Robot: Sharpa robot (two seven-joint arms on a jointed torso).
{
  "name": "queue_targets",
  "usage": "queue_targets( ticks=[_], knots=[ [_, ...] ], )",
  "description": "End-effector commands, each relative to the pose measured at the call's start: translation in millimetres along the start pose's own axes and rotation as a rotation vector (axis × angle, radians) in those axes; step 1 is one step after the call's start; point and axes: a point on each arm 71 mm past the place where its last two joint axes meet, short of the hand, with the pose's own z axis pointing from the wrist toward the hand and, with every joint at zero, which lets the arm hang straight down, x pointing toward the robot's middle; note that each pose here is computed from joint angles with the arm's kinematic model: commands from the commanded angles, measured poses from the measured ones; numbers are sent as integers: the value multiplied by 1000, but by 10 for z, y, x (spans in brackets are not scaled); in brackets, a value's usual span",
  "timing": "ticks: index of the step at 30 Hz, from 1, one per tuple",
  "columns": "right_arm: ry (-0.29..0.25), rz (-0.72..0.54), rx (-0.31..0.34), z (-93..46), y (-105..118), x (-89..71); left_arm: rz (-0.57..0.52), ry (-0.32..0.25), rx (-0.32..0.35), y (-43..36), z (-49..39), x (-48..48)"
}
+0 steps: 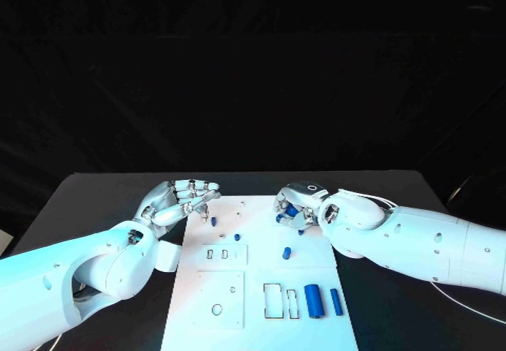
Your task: Assemble the parts on the task board
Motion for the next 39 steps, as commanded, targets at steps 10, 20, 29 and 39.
queue_targets(
  ticks=[10, 20, 29, 39],
  knots=[
    [56, -22, 6, 31, 9, 49, -10, 17, 3, -8, 11, 11],
    [15, -15, -2, 38, 39, 25, -10, 15, 2, -6, 13, 8],
    [-107, 9, -1, 25, 79, -62, -8, 8, 1, 0, 18, -16],
    [-165, 24, -8, 111, 208, -117, -6, -5, 2, 6, 24, -54]
  ],
)
